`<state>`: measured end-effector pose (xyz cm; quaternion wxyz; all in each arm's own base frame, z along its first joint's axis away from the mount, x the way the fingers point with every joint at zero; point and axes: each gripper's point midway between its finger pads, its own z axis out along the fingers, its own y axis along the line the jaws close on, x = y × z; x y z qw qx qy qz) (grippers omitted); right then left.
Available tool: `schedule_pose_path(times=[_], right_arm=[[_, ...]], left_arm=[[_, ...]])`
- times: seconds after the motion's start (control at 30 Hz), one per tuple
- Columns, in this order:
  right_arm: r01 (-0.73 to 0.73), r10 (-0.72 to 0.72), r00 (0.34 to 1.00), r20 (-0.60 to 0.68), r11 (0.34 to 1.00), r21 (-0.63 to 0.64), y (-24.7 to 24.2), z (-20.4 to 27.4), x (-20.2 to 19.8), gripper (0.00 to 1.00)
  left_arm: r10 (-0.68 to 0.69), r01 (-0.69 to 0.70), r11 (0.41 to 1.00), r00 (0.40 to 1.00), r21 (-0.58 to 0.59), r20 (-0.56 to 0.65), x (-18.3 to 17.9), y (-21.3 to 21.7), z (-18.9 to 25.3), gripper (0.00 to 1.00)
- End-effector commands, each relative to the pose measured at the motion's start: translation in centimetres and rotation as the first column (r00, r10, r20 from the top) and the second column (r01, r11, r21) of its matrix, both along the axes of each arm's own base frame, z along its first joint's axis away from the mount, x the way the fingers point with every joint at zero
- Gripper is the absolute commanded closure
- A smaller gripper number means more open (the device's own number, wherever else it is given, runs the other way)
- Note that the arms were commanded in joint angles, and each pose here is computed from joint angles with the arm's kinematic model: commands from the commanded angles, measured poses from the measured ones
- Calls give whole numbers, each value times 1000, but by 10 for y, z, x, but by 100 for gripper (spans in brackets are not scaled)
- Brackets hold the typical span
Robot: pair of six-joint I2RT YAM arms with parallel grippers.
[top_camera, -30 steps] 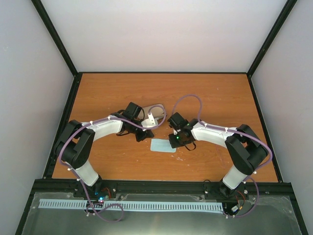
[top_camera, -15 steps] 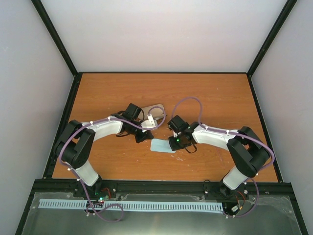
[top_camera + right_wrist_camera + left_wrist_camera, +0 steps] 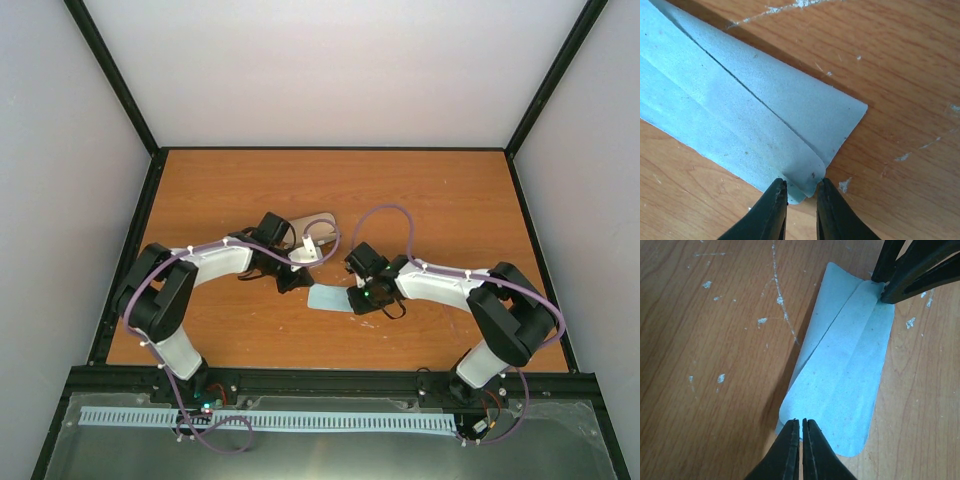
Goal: Organize the sunglasses
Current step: Fold the glasses cleaning cloth at the center of the board.
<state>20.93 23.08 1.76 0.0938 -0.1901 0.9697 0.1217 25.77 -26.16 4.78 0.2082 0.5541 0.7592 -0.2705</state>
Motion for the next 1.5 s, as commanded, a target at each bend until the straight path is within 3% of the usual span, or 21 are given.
schedule_pose_path(times=[0.0,0.53,0.6,0.77,1.03,1.17,1.3,1.47], right_arm=[[-12,11,999,34,1000,27,6,6,2,83],[-16,16,1000,7,999,37,0,5,-11,87],[-18,18,1000,2,999,39,-1,6,-14,86],[-14,13,1000,12,999,42,-5,14,-16,84],[45,-57,986,159,996,74,-11,54,3,82],[34,-47,985,167,996,79,2,49,16,97],[-30,21,995,100,995,90,28,31,20,97],[-74,68,994,86,995,68,42,19,29,97]], left_arm=[[-73,73,997,997,-21,-10,-11,-10,2,93],[-134,134,991,991,-11,-19,-20,-24,-12,82],[-136,135,991,991,-11,-21,-20,-25,-13,84],[-141,141,990,990,-11,-27,-23,-24,-11,99],[-141,141,990,990,-15,-22,-28,-21,-6,99],[-75,76,997,996,-19,49,-14,-21,4,97],[46,-40,998,987,-42,153,9,-17,25,84],[134,-129,991,975,-42,179,27,-7,32,85]])
